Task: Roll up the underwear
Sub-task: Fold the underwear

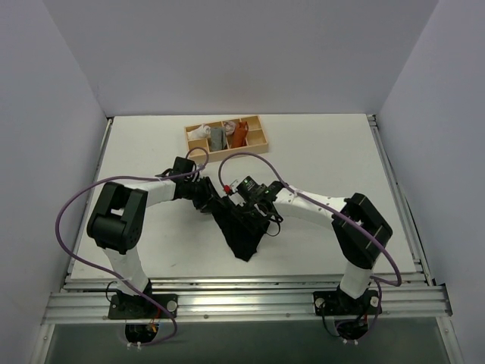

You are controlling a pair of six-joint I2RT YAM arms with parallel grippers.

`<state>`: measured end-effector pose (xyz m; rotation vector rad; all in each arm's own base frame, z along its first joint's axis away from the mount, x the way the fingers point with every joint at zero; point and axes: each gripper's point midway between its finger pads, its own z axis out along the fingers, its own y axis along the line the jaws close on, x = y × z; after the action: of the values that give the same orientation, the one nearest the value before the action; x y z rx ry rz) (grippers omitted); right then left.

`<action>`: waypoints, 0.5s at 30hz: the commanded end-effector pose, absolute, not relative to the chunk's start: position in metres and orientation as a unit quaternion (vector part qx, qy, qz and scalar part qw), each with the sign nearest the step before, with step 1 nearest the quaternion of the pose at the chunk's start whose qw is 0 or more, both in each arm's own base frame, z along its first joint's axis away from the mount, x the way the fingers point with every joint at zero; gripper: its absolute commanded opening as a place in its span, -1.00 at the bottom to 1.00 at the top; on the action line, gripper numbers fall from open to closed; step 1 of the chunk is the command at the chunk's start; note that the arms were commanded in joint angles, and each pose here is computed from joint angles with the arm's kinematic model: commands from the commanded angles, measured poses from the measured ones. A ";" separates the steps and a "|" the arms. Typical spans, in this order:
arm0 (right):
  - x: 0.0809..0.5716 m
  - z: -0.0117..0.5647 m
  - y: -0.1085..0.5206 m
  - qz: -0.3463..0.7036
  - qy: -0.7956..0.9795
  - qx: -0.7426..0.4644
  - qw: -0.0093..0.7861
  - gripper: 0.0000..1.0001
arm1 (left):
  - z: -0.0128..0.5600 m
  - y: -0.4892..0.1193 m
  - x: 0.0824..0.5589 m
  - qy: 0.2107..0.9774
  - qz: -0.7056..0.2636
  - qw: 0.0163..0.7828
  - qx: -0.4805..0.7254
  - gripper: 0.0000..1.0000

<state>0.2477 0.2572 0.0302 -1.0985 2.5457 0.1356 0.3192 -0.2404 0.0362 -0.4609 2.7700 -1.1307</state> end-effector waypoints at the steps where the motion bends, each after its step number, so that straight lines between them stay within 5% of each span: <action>1: 0.245 0.023 0.260 0.040 0.910 -0.371 0.181 0.06 | 0.031 -0.237 0.322 0.919 -0.361 0.064 -0.145 -0.17; 15: 0.255 0.030 0.236 -0.061 0.914 -0.324 0.237 -0.26 | 0.033 -0.233 0.323 0.926 -0.347 0.064 -0.135 -0.17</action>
<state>0.2518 0.2493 0.0215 -0.9508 2.5216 -0.0720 0.3186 -0.2396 0.0372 -0.4320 2.7784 -1.1216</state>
